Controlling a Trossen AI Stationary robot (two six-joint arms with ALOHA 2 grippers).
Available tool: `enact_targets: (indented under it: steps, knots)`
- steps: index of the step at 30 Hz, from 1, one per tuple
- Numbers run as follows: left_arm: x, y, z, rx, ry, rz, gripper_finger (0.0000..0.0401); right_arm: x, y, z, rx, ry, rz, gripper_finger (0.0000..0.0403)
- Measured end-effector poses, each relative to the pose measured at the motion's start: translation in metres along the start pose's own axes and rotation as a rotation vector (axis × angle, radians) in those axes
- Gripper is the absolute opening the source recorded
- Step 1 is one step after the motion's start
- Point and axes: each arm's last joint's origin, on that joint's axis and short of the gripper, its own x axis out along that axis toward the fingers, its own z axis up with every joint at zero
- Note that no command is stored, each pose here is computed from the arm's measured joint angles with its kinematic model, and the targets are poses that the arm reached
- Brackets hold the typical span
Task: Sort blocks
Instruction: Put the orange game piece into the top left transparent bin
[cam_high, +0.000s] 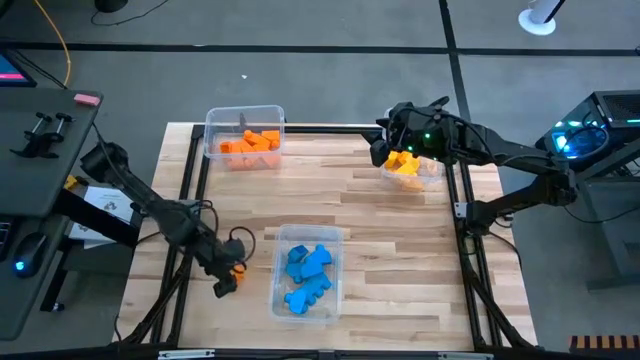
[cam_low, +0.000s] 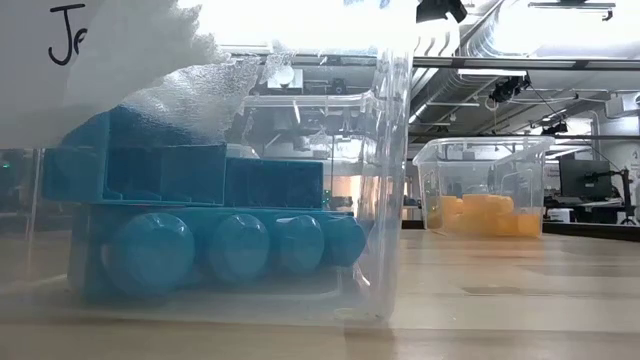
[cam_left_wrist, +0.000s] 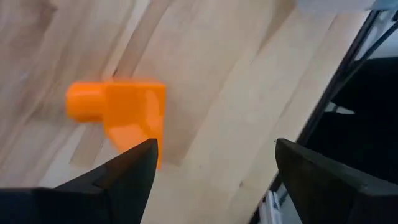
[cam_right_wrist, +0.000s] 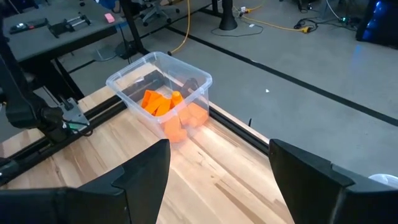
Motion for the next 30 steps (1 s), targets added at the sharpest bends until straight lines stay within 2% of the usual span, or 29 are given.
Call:
enact_targets:
  steps: [2,5,9,13,17,30]
  knots:
    - [0.008,-0.002,0.0,0.028,0.004,0.021,0.0312,0.0,0.0,0.0,-0.002,0.003,-0.001,0.027]
    - [0.02,0.002,-0.002,0.037,0.041,0.119,0.0313,0.0,0.0,-0.001,-0.004,0.007,-0.003,0.027]
    - [0.027,0.011,-0.003,-0.017,0.082,0.243,0.0313,0.0,-0.001,-0.001,-0.007,0.013,-0.005,0.027]
    - [0.027,0.012,-0.003,-0.095,0.07,0.257,0.0313,0.0,-0.001,-0.001,-0.008,0.012,-0.006,0.027]
    - [0.029,0.011,-0.003,-0.115,0.022,0.265,0.0313,0.0,-0.001,-0.001,-0.01,0.01,-0.011,0.027]
    - [0.059,0.012,0.001,-0.031,0.066,0.347,0.0312,0.0,-0.001,-0.001,0.002,0.01,-0.012,0.027]
